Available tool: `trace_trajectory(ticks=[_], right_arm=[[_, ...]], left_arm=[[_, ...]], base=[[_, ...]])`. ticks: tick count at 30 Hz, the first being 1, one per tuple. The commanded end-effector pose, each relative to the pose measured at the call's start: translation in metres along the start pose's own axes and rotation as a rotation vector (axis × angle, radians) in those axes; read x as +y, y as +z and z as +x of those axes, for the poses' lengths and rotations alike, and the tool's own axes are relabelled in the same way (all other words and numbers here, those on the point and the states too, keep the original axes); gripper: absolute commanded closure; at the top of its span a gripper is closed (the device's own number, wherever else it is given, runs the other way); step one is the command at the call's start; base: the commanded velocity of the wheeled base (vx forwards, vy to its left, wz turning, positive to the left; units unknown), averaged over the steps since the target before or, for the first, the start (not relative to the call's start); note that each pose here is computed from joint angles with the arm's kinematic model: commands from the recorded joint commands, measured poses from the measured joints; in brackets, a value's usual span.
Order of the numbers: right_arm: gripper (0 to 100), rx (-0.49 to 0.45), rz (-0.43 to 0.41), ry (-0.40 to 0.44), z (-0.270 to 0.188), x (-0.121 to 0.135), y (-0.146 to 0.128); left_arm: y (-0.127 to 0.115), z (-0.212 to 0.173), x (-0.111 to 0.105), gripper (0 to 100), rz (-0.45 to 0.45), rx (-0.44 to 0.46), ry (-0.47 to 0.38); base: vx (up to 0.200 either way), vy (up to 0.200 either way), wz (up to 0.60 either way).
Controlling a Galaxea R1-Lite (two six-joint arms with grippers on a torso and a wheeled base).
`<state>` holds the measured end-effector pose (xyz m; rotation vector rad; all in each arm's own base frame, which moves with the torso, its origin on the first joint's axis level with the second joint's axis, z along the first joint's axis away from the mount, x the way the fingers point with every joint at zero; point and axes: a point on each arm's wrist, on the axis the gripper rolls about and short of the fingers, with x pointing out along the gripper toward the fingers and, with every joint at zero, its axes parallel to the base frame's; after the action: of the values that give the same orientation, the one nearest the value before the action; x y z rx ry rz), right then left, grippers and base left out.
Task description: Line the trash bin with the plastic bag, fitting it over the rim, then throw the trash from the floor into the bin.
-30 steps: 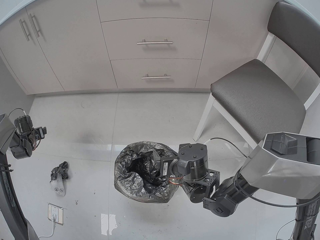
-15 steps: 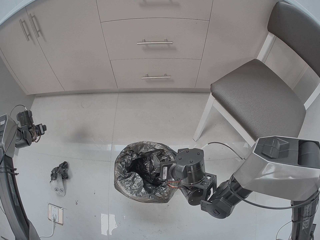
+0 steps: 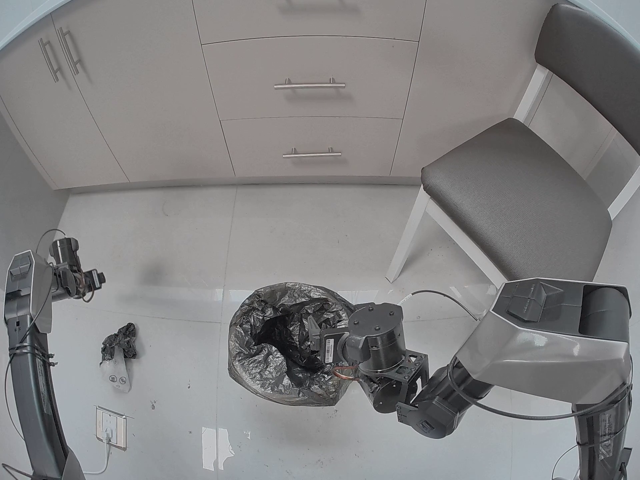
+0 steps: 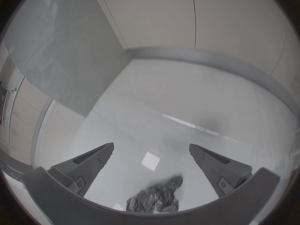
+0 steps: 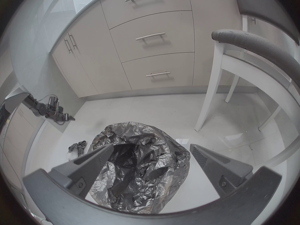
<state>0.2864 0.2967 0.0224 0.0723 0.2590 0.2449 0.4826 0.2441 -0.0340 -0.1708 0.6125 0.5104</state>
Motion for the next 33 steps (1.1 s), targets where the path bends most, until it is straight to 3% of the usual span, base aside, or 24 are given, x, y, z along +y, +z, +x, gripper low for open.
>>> trace_trajectory(ticks=[1, 3, 6, 8, 9, 11, 33], right_arm=[[0, 0.008, -0.005, -0.005, 0.004, 0.000, -0.006], [0, 0.009, -0.005, -0.011, 0.006, -0.002, -0.007], [0, 0.014, -0.008, -0.013, 0.008, -0.002, -0.010], [0, 0.015, -0.009, -0.014, 0.008, -0.002, -0.010], [0, 0.016, -0.010, -0.015, 0.009, -0.002, -0.012], [0, 0.019, -0.010, -0.014, 0.009, -0.002, -0.013], [0, 0.031, -0.016, -0.016, 0.011, -0.002, -0.019]], left_arm=[[-0.070, 0.032, -0.001, 0, 0.013, 0.220, 0.006], [-0.088, 0.036, 0.000, 0, 0.018, 0.301, 0.010], [-0.149, 0.042, -0.002, 0, 0.035, 0.580, 0.015], [-0.158, 0.043, -0.002, 0, 0.037, 0.620, 0.016], [-0.189, 0.040, -0.003, 0, 0.044, 0.782, 0.020], [-0.193, 0.036, -0.006, 0, 0.027, 0.834, 0.014], [-0.192, 0.037, -0.006, 0, -0.002, 0.821, 0.013]], base=[[0.000, 0.000, 0.00], [0.000, 0.000, 0.00], [0.000, 0.000, 0.00], [0.000, 0.000, 0.00], [0.000, 0.000, 0.00], [0.000, 0.000, 0.00], [0.000, 0.000, 0.00]])
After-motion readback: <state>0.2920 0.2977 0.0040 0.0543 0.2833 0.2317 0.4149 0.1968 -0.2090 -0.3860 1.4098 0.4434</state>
